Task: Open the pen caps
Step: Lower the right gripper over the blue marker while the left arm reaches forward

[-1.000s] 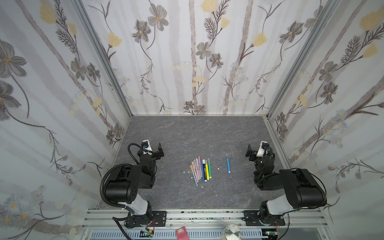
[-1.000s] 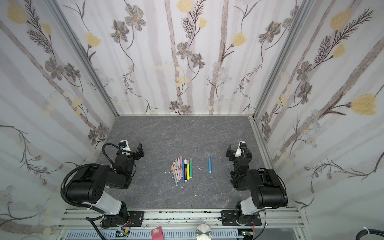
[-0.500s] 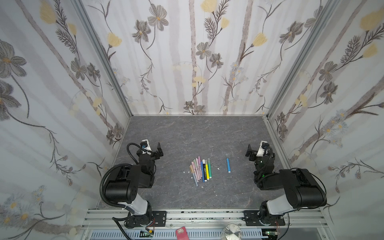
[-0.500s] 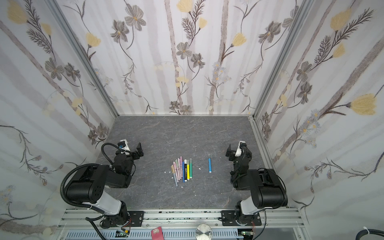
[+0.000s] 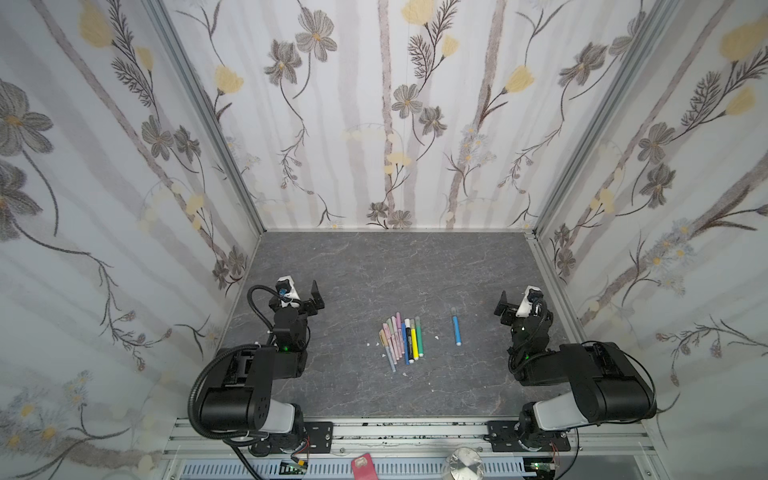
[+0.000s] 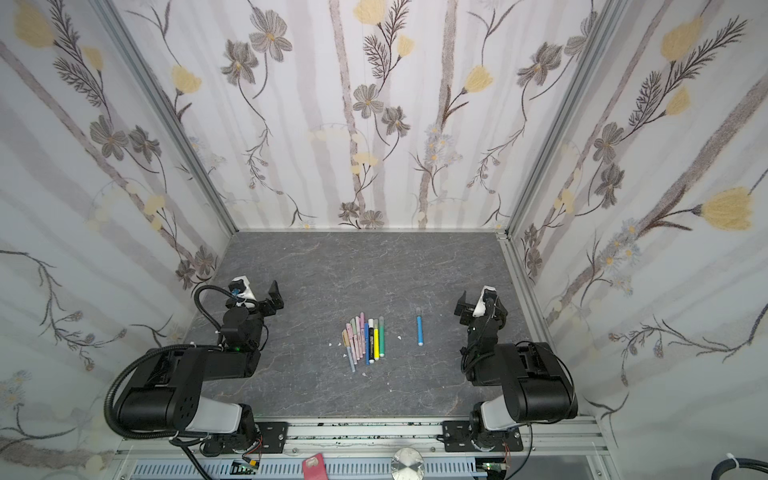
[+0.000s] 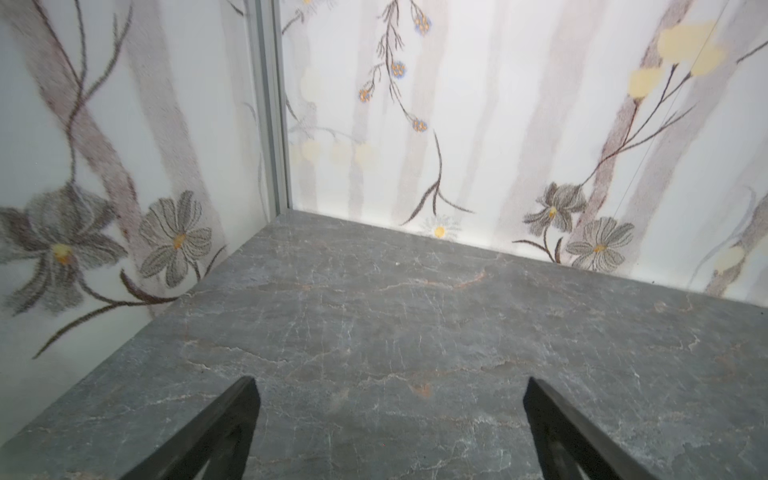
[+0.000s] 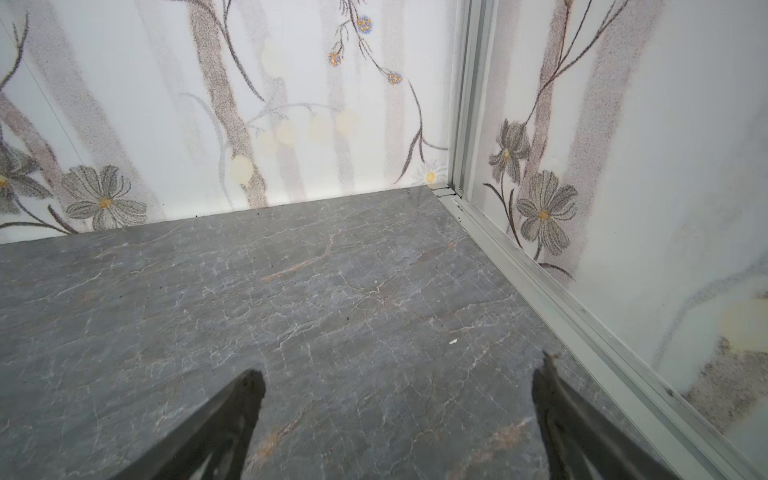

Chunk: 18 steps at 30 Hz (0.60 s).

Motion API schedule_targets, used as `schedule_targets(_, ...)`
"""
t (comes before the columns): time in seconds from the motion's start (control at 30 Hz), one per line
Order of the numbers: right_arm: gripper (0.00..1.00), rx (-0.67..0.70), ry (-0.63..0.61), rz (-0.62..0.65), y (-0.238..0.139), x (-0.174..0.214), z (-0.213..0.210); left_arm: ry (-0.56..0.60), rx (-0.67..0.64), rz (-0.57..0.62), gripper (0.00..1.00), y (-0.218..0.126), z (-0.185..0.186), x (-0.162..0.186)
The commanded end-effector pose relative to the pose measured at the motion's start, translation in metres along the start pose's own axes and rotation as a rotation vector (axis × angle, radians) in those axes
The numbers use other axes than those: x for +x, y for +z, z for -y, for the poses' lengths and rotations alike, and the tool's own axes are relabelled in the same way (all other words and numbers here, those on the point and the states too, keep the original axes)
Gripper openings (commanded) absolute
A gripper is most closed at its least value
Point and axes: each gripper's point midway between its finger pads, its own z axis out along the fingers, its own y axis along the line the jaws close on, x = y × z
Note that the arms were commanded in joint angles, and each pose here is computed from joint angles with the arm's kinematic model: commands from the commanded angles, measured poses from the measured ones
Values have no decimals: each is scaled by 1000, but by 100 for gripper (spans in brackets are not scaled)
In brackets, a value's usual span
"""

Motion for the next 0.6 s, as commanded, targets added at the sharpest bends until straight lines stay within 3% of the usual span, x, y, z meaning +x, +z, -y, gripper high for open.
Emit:
schedule_targets(0.0,100,28,10,98,-7,-36,2,-64,-69,4,100,-9,-11,-15)
schedule_targets(0.17,100,5,97,17,-5,-73,-6,-145,-54,30,100,-23,-7,-51)
schedule_targets(0.3,100,82,363,-44,-10,-72,8,-287,-31,40,100,-34,-4,-65)
schedule_targets(0.57,99,-159,508,-135,-23,-89,-31,-436,-5,-103,100,-42,7,-58)
